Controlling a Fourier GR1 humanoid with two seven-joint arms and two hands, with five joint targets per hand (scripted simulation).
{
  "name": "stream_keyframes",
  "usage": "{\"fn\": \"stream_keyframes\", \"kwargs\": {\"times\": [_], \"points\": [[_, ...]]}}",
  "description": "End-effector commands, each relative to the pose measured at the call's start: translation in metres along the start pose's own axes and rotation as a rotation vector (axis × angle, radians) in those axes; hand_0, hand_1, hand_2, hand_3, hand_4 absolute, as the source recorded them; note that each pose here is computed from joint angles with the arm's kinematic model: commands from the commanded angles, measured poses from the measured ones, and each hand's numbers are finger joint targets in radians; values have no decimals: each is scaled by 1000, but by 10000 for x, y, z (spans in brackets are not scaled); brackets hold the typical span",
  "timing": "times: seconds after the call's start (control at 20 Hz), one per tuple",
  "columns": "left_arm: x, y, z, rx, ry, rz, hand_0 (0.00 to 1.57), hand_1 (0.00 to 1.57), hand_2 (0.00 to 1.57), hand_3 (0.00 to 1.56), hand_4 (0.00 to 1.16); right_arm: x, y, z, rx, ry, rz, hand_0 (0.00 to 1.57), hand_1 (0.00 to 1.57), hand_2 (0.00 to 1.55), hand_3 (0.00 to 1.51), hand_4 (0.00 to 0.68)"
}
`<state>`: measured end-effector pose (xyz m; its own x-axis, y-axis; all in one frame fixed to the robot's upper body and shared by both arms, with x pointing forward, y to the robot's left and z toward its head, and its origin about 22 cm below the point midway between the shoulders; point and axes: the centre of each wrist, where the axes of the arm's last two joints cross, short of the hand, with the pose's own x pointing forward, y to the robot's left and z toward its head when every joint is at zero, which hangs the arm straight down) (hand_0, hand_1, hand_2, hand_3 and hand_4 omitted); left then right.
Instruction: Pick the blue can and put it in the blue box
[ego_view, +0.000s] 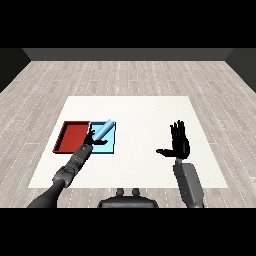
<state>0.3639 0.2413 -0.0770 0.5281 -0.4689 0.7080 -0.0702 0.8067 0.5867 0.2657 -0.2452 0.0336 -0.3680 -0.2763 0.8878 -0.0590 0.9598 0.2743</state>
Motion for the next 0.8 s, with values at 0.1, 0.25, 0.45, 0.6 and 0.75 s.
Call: {"fn": "stream_keyframes", "kwargs": {"times": [0.1, 0.25, 0.45, 0.6, 0.75], "points": [[25, 174, -49, 291, -112, 175, 0, 0, 0, 0, 0, 81, -67, -12, 23, -15, -27, 0, 0, 0, 0, 0], [124, 131, -12, 329, -335, 248, 0, 0, 0, 0, 0, 12, 23, -56, 18, -16, -32, 0, 0, 0, 0, 0], [275, 204, 40, 227, -634, 385, 0, 0, 0, 0, 0, 69, -86, 47, 9, 1, -35, 0, 0, 0, 0, 0], [421, 12, 192, 150, -812, 471, 0, 0, 0, 0, 0, 64, -66, 11, 31, 26, 26, 0, 0, 0, 0, 0], [203, -67, 394, 108, -887, 539, 0, 0, 0, 0, 0, 101, -132, 55, 35, 34, 36, 0, 0, 0, 0, 0]]}}
